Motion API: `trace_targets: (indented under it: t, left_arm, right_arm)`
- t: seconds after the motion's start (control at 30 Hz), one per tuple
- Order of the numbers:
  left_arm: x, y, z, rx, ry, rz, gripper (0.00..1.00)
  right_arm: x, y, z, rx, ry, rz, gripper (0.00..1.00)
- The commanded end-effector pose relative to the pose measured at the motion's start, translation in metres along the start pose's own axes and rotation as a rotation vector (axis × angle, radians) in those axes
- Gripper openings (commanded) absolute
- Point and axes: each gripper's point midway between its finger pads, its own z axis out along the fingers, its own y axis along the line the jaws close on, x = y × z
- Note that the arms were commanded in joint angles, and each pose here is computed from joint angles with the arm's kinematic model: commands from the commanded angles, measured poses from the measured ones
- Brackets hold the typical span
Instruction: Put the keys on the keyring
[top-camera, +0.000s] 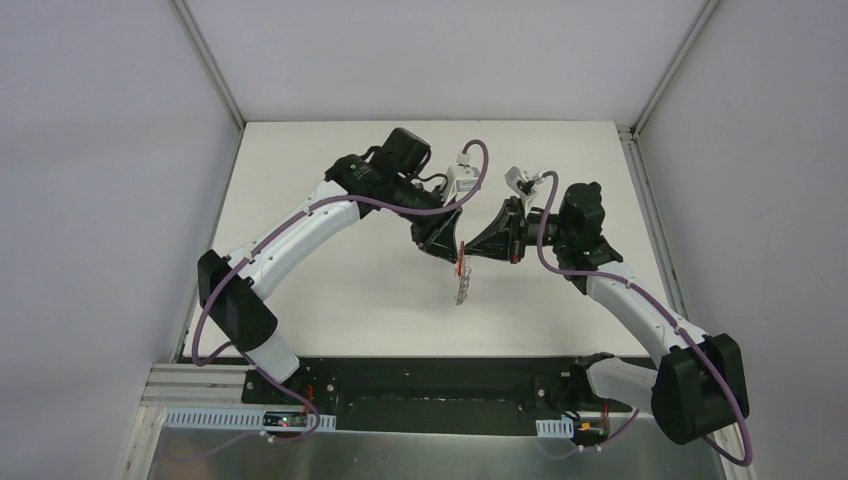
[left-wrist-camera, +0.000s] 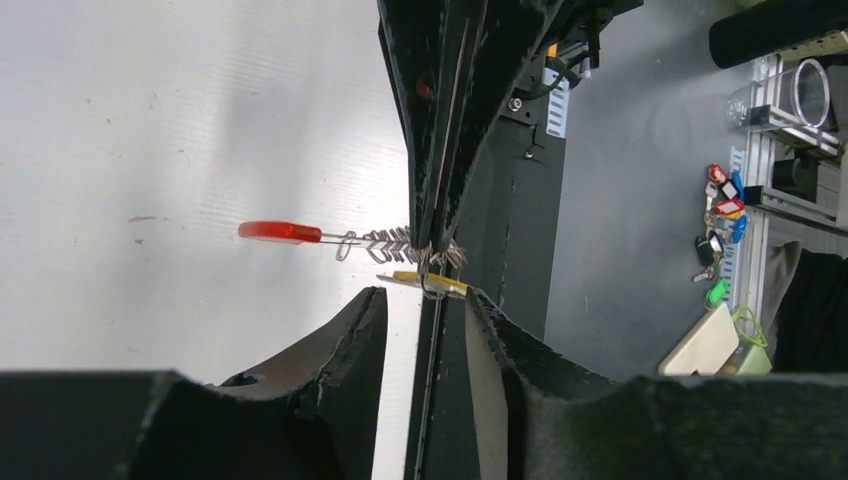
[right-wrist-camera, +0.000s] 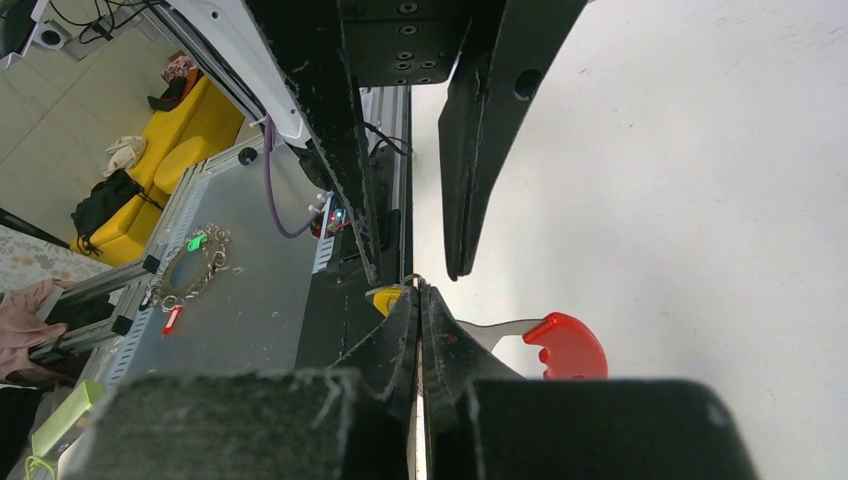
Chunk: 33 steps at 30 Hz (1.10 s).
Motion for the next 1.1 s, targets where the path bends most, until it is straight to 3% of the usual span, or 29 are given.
trace_targets:
  t: [0.0,0.33,0.53,0.77,0.97,1.07]
  left_arm:
    - [-0.014,-0.016,-0.013,0.043,-0.104,0.057,0.37]
    - [-0.019,-0.014,0.0,0.093,-0.138,-0.023,0.44]
    - [-0.016,-0.014,0.004,0.096,-0.135,-0.042,0.42]
    - [-0.003,-0.01,0.011,0.088,-0.092,-0.069,0.23]
    - [-0.004,-0.012,0.013,0.109,-0.081,-0.076,0.0]
    - [-0.003,-0.012,0.014,0.115,-0.078,-0.077,0.0]
  right_arm:
    - [-0.03,0.017,-0.006,-0.021,-0.038,-0.123,0.0]
    - [-0.031,0.015,-0.009,-0.005,-0.046,-0.122,0.0]
    - [-0.03,0.012,-0.009,0.002,-0.046,-0.119,0.0]
    - [-0.031,0.009,-0.01,0.01,-0.049,-0.12,0.0]
    - [-0.031,0.005,-0.01,0.028,-0.055,-0.119,0.0]
    - [-0.031,0.003,-0.01,0.041,-0.06,-0.12,0.0]
